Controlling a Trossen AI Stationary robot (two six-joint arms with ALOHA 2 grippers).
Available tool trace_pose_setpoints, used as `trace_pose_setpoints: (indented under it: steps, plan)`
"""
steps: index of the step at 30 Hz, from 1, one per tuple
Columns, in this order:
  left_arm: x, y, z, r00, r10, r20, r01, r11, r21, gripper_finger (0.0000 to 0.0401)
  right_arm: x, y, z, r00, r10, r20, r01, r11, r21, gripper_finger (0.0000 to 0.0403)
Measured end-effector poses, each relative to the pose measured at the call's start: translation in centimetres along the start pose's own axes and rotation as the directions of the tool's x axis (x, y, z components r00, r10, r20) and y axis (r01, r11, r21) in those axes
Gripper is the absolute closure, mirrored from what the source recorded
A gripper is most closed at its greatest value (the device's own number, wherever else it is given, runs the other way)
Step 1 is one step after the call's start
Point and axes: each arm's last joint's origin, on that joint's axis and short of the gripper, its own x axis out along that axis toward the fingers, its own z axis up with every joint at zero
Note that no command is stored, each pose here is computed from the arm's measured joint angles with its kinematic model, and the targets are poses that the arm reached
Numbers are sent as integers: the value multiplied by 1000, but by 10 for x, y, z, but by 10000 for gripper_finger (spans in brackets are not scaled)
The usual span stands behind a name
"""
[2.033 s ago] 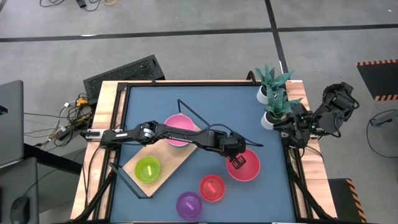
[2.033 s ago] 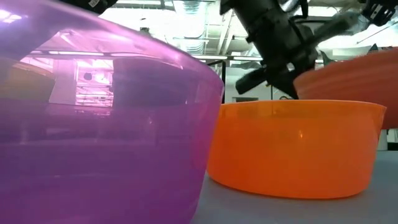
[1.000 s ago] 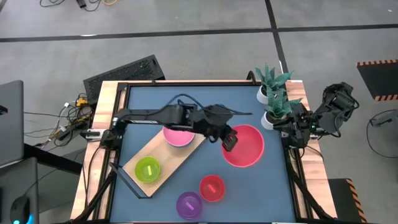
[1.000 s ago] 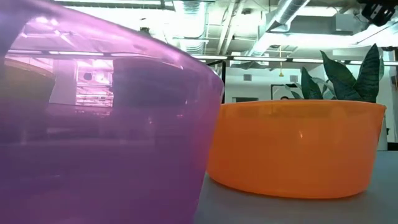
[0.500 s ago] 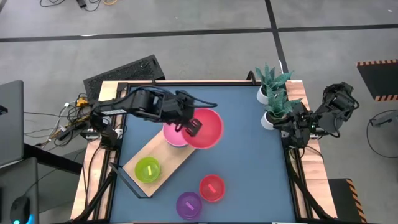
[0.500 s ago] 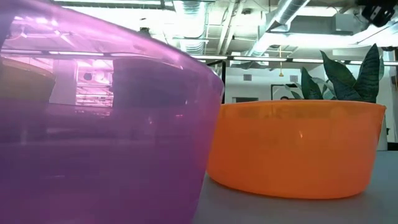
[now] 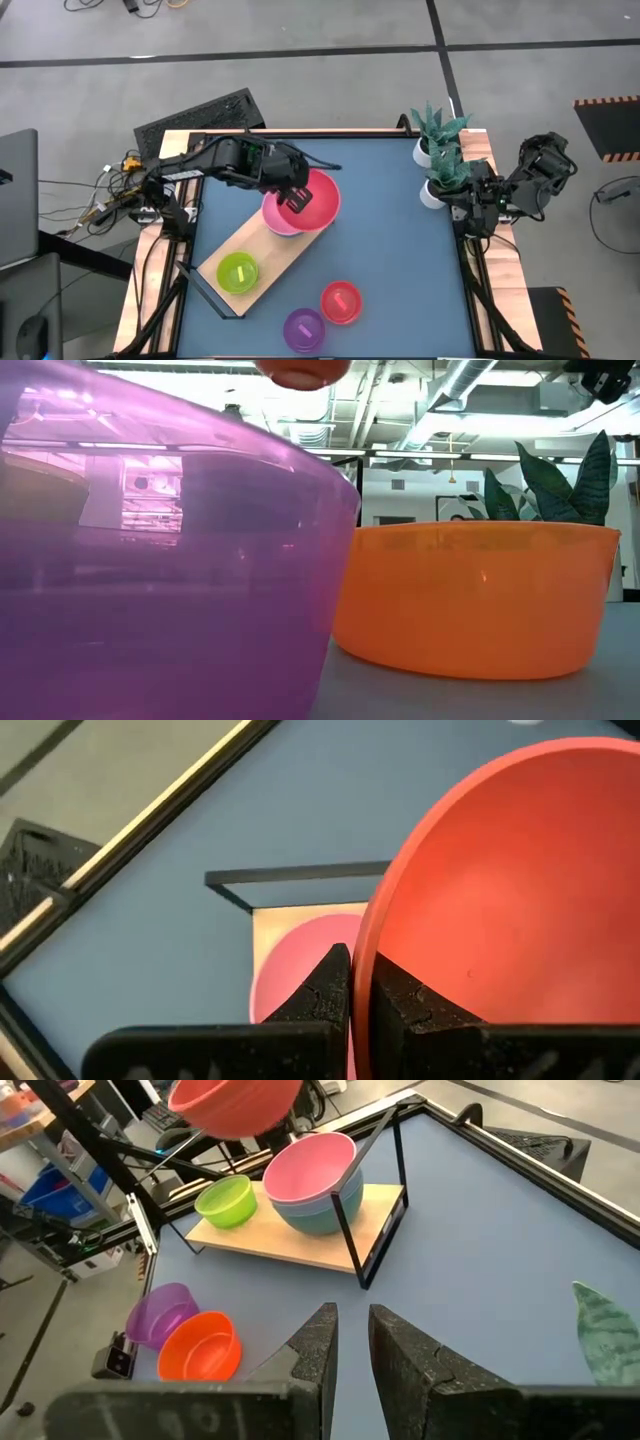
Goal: Place and stack bowls onto a shelf
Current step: Stack the large orange bowl on top of the pink bowl on the shelf
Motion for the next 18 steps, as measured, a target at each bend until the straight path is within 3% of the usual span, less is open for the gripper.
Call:
trace_pose_setpoints:
  steps: [6, 12, 18]
  plan:
    - [-4, 23, -6, 999, 5, -40, -6, 999, -35, 401, 0, 0, 0, 1000, -1, -1, 1, 1000, -2, 314]
    - [-6, 50, -27, 998, 52, -45, -59, 985, -159, 401, 0, -1, 0, 1000, -6, -2, 6, 1000, -7, 314]
    - [21, 53, -47, 998, -51, -23, 45, 970, -238, 401, 0, -3, -2, 1000, -26, -13, 26, 1000, -4, 314]
